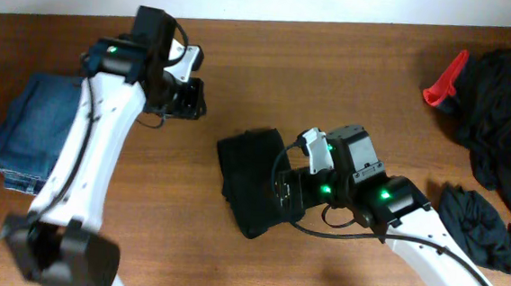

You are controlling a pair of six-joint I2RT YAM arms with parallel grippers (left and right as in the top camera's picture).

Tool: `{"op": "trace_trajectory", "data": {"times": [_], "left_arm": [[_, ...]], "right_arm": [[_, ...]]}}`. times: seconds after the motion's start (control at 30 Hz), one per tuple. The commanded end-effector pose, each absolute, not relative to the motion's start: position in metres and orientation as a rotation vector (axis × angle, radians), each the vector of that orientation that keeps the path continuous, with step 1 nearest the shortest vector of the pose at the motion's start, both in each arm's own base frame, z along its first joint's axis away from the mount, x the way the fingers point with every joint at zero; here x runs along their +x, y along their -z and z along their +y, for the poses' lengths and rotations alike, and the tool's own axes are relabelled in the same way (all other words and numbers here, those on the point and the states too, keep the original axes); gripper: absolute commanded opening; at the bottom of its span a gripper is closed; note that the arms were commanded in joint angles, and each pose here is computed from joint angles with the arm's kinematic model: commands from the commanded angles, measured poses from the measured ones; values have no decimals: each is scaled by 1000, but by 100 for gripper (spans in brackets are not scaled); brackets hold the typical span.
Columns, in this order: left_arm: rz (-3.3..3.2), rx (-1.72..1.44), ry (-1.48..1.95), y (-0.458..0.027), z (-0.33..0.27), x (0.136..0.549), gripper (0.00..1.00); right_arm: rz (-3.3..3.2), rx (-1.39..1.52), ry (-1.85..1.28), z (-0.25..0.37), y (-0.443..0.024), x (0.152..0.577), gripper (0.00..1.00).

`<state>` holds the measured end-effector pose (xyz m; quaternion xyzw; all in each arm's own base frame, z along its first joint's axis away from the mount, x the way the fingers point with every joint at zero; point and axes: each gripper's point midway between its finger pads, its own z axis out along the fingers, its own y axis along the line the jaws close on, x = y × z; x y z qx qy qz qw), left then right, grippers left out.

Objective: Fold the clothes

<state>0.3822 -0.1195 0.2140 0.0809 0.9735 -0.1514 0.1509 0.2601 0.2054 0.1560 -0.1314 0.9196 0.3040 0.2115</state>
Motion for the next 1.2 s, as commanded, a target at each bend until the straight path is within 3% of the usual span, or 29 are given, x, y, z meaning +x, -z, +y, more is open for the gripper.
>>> {"op": "trace_trajectory", "data": {"times": [0.0,0.1,0.3,0.5,0.73,0.83,1.03,1.17], "left_arm": [[2642,242,356,-264,-107,378,33],[2537,223,303,-295,-98,373,35],[2402,142,198,-339,-77,356,47],[2362,95,212,-359,-72,335,48],[2599,-185,-74,-318,-22,284,62],[2674,-220,-49,-295,-26,278,70],[2759,-89,444,-222,-95,296,83],[2768,-33,765,-168,-133,297,87]], "right_arm": [[2506,-370,-776,200,-166,269,99],[2515,-369,-774,199,-165,267,99],[2530,-367,-772,198,-163,265,99],[2542,-372,-767,196,-162,262,99],[2522,-260,-737,171,-169,277,99],[2522,-180,-712,153,-170,285,99],[2552,-52,-659,119,-165,292,99],[2594,-76,-645,113,-158,283,99]]}}
